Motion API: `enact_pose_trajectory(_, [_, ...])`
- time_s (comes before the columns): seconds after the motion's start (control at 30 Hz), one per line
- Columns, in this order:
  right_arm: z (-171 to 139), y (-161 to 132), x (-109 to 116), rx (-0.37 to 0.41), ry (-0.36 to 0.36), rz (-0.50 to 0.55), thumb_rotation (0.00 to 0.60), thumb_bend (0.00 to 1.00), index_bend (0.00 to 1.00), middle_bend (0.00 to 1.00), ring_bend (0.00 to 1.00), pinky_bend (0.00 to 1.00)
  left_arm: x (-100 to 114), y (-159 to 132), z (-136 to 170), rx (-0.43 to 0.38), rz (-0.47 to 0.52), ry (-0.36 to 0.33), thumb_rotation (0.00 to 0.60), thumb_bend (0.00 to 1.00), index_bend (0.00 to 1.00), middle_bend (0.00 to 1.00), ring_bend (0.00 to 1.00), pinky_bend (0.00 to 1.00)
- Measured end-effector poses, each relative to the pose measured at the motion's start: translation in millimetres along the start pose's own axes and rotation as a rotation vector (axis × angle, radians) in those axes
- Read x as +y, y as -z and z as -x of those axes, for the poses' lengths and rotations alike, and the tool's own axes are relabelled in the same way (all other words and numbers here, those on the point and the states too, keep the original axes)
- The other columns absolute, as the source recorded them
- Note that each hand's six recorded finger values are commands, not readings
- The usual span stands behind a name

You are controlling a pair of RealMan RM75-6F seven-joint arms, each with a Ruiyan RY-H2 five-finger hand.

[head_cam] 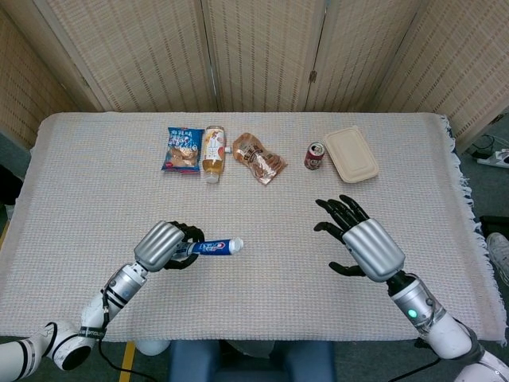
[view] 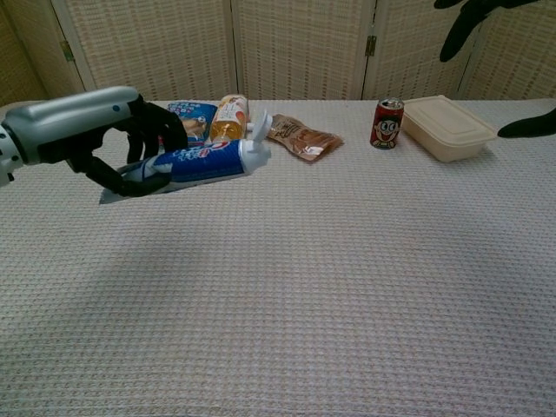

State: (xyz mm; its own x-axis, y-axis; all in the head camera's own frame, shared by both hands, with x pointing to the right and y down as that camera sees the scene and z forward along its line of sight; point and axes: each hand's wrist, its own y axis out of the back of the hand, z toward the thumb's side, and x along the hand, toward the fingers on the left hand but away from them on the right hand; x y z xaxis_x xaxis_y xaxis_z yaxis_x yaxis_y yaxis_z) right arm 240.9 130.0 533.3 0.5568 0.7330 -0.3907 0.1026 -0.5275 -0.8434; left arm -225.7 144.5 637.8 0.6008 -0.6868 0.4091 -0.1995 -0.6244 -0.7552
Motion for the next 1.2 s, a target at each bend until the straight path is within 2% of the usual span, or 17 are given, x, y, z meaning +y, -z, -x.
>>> enact_pose_trajectory(0.27, [31.7,-35.6,-10.8,0.09,-0.065,0.02,0.6,0.24,0.33,0.09,0.06,0.0,-4.0,-32.3,-15.6,-0.049,0.008,0.029,0.6,0.81,0.75,0.78,0.67,0.59])
enact_pose_trajectory(0.6, [47.6,-68.0,-25.2,0.181,-0.098,0.034,0.597,0.24,0.34,0.09,0.08,0.0,-11.7,-45.0,-28.5,-0.049,0.034,0.051,0.6,0.81,0.75,0.78,0.67,0.59])
enact_pose_trajectory(1.2, [49.0,-64.6,-42.7,0.166,-0.147,0.025,0.593,0.24,0.34,0.09,0.07,0.0,-16.0,-38.5,-28.8,-0.022,0.056,0.054,0.6,0.82,0.75,0.78,0.67,0.59])
